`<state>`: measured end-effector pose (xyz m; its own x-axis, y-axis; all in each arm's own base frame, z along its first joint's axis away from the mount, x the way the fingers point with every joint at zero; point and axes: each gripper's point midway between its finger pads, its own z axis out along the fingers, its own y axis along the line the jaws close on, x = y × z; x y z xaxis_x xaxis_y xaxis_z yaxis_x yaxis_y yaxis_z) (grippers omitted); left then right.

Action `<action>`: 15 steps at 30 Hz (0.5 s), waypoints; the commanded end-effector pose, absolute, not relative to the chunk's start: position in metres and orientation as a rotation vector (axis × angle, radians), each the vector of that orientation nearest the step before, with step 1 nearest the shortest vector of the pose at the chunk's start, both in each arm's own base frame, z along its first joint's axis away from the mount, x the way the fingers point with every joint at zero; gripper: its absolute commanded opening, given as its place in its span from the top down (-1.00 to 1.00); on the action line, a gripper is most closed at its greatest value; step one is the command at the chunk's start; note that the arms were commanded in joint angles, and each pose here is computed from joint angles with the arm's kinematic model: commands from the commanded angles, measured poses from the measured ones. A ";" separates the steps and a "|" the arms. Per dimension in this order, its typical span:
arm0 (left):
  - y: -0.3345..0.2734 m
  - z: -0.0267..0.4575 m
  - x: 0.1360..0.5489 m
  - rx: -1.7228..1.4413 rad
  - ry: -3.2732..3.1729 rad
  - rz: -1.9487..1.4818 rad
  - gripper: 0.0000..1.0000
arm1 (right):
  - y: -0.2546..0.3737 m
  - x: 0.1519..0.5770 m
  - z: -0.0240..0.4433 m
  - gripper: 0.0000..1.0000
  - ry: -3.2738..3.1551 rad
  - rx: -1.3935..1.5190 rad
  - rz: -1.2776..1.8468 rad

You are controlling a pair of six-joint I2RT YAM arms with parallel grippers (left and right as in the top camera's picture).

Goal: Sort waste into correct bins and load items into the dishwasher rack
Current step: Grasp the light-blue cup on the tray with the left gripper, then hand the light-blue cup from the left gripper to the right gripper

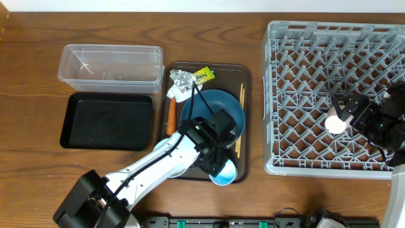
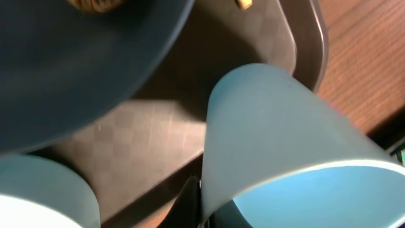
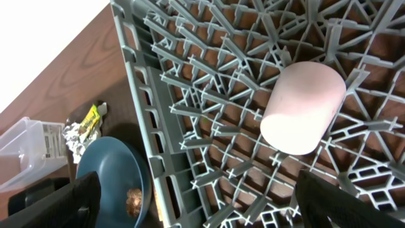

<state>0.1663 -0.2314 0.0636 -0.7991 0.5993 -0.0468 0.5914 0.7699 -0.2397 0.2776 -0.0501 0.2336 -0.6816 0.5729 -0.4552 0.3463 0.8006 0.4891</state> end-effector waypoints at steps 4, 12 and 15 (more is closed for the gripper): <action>-0.248 0.121 0.181 -1.034 -2.971 0.475 0.88 | -0.028 0.281 0.248 -0.77 2.360 0.484 0.599; -0.246 0.228 0.229 -0.908 -3.156 0.988 0.87 | 0.042 0.275 0.285 -0.63 2.224 0.034 0.974; -0.241 0.265 0.246 -0.807 -3.062 1.408 0.88 | 0.073 0.267 0.297 -0.71 2.171 -0.151 1.078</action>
